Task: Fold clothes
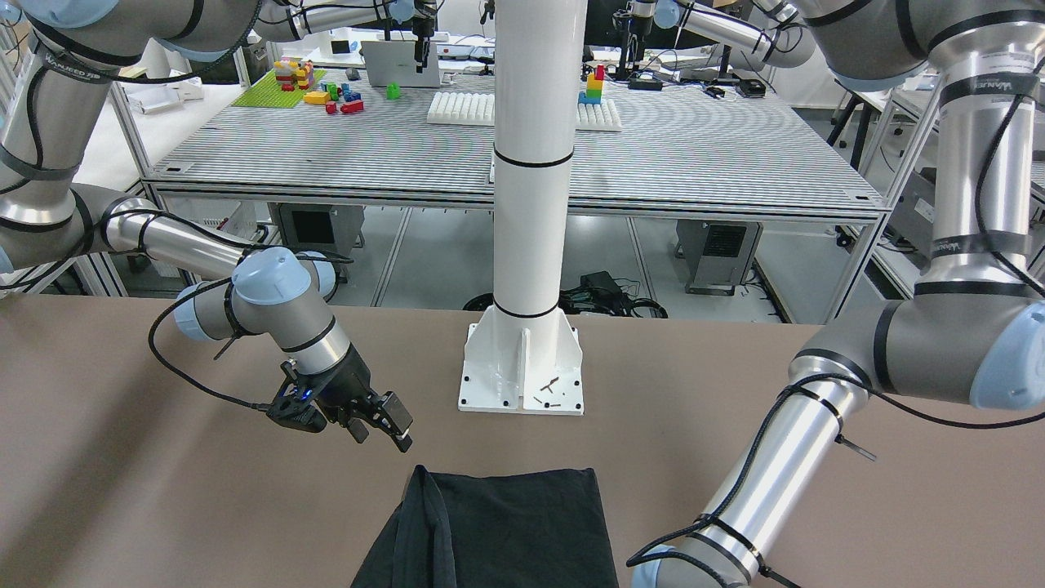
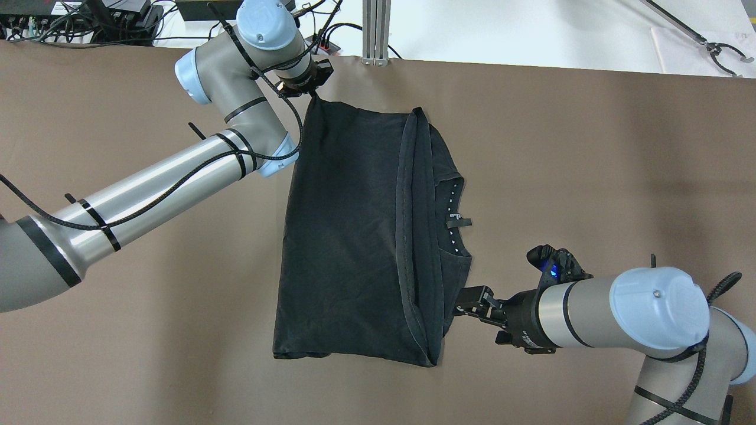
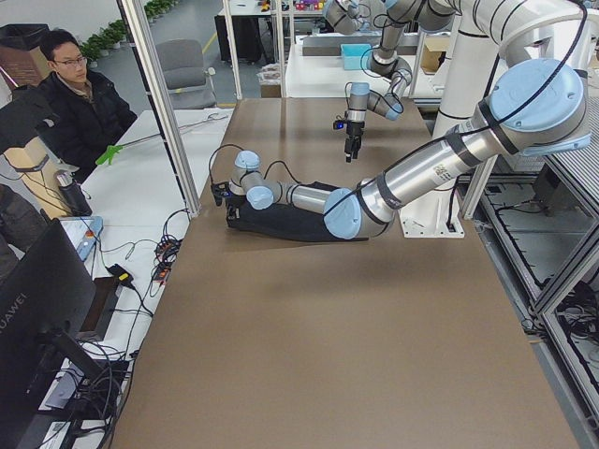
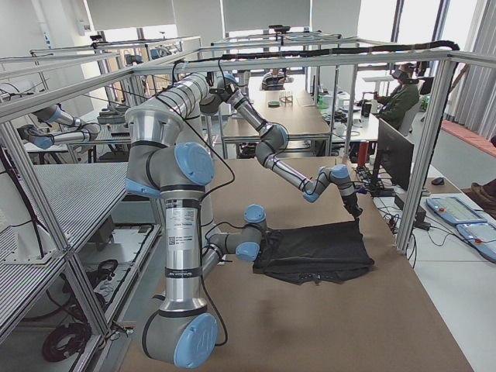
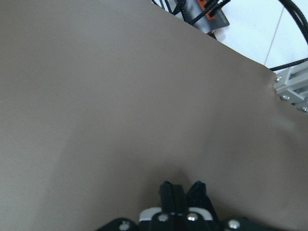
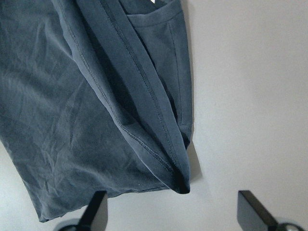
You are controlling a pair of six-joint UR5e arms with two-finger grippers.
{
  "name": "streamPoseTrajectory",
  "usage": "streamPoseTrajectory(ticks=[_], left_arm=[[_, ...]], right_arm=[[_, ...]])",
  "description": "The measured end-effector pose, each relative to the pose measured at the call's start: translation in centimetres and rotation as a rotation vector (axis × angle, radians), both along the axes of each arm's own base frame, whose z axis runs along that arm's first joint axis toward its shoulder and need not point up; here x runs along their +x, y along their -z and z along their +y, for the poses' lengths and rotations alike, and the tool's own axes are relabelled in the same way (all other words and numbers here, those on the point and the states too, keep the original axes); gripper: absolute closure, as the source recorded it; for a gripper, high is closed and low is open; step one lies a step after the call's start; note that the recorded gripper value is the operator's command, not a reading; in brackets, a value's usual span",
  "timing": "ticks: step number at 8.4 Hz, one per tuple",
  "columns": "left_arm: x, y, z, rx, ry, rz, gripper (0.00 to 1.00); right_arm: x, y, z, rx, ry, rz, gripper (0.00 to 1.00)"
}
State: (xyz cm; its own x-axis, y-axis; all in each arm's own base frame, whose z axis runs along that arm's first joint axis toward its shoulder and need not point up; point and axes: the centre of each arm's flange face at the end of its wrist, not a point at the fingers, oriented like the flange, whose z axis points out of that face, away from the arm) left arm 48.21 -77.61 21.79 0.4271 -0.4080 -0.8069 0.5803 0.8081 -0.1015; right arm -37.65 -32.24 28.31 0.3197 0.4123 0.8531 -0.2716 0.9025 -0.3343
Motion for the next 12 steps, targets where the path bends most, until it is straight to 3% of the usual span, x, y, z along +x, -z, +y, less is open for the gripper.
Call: streamPoseTrajectory(ticks=[1,2,3,6,7,9,12], left_arm=[[0.3,0.4,-0.4,0.013,0.008,-0.001,0.98],[0.5,0.6,-0.5,0.022,0.017,-0.005,0.77],[0.7,0.7,-0.6,0.03,0.027,-0.012,0.06],[1.0,0.4,-0.3,0.062,0.065,-0.039,0.05],[0.9,-0.1,0.0,0.071,0.069,-0.042,0.05],[0.0,-1.7,0.9,0.085,0.073,-0.043,0.06],[-1.2,-4.3,2.0,0.102,0.066,-0.053,0.07]], right_arm=[[0.0,-0.1,-0.2,0.009,-0.02,0.007,0.05],[-0.1,-0.1,-0.4,0.021,-0.047,0.015,0.05],[-0.1,0.0,-0.6,0.032,-0.066,0.017,0.05],[-1.5,1.1,-0.2,0.08,-0.103,0.02,0.05],[-2.9,1.4,0.4,0.133,-0.122,0.054,0.05],[-6.6,3.8,1.6,0.339,-0.056,0.186,0.09],[-11.2,7.1,1.9,0.578,0.074,0.429,0.26]])
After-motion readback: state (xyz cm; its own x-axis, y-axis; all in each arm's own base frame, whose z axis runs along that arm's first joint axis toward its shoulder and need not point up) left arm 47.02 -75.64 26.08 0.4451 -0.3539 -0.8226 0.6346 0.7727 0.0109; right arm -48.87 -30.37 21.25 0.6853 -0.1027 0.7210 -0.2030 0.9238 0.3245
